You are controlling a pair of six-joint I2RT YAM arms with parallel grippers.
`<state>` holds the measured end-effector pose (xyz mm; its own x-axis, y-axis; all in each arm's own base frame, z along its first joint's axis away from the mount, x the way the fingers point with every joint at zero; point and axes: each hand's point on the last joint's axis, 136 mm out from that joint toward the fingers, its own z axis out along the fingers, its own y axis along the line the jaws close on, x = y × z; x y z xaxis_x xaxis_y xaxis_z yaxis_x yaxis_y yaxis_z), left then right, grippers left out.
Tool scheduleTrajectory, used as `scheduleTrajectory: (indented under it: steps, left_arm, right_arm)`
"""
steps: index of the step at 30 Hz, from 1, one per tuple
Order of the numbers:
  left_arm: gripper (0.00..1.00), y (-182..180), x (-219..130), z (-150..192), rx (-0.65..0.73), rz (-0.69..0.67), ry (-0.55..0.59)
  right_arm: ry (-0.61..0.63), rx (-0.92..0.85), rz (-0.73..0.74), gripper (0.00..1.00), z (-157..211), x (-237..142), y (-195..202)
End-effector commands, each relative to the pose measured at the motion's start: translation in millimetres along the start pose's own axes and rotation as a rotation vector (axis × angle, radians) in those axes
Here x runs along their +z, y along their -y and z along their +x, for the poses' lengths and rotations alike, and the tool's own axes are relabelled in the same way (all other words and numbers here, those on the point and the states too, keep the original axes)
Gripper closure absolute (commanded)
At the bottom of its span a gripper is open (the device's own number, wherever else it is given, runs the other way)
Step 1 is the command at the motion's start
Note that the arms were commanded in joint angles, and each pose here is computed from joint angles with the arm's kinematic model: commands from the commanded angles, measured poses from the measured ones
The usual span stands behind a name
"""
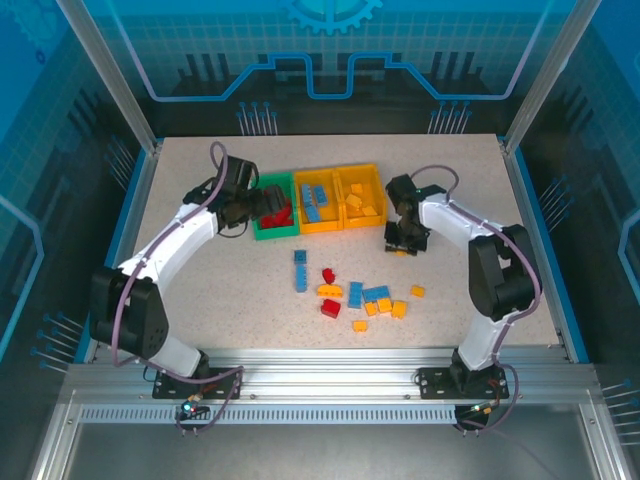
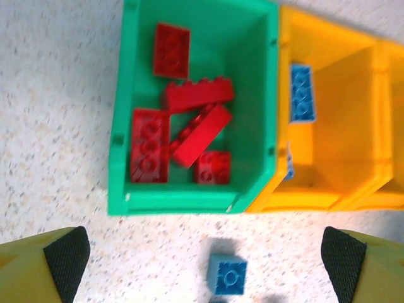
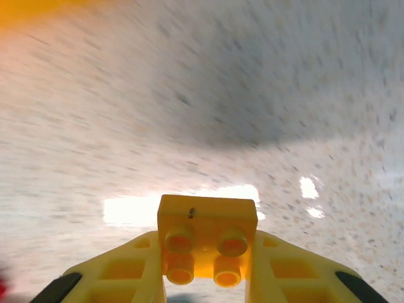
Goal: Sort the legos into containers by color
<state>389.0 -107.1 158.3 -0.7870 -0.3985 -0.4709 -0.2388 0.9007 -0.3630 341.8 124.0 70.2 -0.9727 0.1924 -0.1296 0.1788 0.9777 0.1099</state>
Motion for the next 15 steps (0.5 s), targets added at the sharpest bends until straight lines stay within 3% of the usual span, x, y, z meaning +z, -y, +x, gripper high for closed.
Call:
scheduleTrajectory:
  steps: [1,6,15]
  left_arm:
    - [0.01,-3,-3,21,-0.003,0.013,-0.033]
    - [0.01,-7,-2,50,0.013,0.004,-0.073]
    - [0.01,-4,5,97,0.028,-0.016,-0.158]
  right_arm:
    - [0.096,-0.030,-0.166,0.72,-33,-37,-41]
    - [0.128,-0.025,-0.269,0.71,-81,-45,-81]
    - [0.097,0.033,-0.219,0.68,-129,-14,-96]
